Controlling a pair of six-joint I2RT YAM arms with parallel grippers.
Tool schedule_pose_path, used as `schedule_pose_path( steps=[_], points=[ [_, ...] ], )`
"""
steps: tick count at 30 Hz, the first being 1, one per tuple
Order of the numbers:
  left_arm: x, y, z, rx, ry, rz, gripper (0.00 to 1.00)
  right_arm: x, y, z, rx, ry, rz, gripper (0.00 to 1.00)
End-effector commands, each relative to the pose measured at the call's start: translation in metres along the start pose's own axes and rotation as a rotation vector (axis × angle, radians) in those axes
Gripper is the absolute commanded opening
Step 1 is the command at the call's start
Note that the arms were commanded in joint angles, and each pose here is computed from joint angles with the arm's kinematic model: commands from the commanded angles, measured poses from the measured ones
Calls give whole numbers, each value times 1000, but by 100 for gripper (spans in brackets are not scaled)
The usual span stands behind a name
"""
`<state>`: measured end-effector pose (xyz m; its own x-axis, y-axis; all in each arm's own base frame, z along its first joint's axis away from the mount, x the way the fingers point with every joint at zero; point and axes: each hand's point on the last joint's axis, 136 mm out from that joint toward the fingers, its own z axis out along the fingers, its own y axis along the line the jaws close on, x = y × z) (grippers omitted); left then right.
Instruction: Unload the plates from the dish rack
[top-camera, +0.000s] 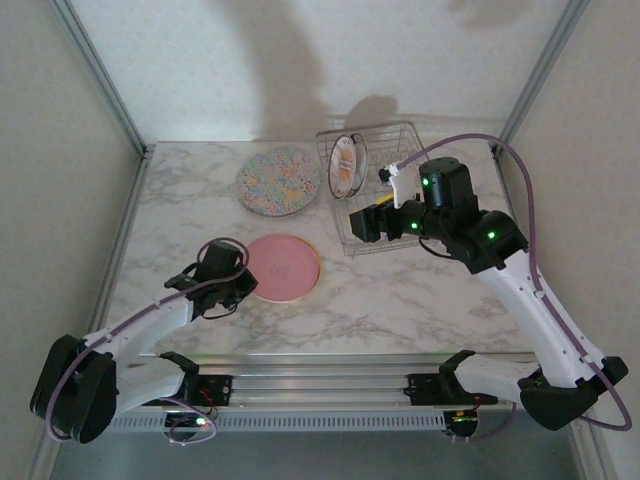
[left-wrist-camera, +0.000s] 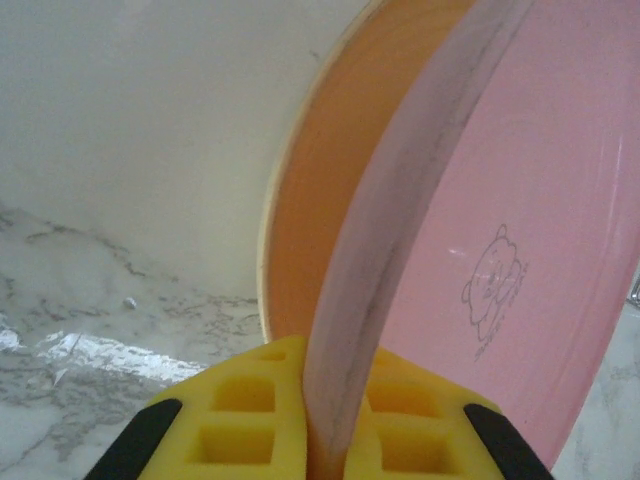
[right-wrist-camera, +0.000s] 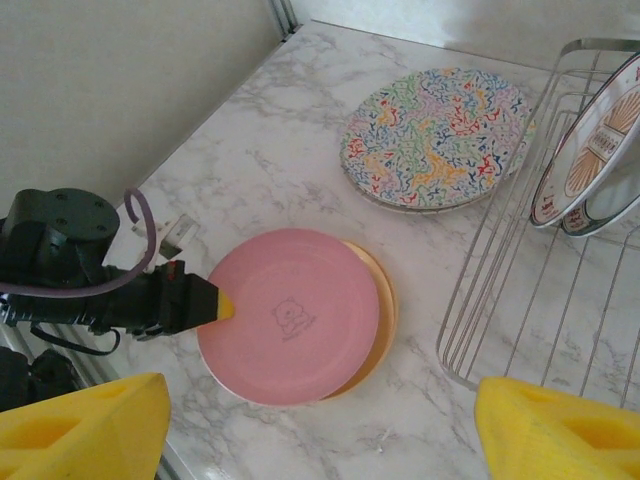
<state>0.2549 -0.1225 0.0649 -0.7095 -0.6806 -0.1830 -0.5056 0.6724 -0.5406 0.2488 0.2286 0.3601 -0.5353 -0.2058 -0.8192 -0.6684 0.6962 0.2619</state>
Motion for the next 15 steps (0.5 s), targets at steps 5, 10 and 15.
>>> schedule_pose_path(
  steps=[5, 10, 15],
  points=[
    [-20, -20, 2, 17, -55, 35, 0, -4, 3, -2, 5, -22, 1, 80],
    [-22, -20, 7, -3, -57, 44, 0, -5, 3, -2, 5, -23, 0, 80],
    [-21, -19, 14, -16, -46, 51, 0, -5, 3, -1, 5, -22, 2, 80]
  ],
)
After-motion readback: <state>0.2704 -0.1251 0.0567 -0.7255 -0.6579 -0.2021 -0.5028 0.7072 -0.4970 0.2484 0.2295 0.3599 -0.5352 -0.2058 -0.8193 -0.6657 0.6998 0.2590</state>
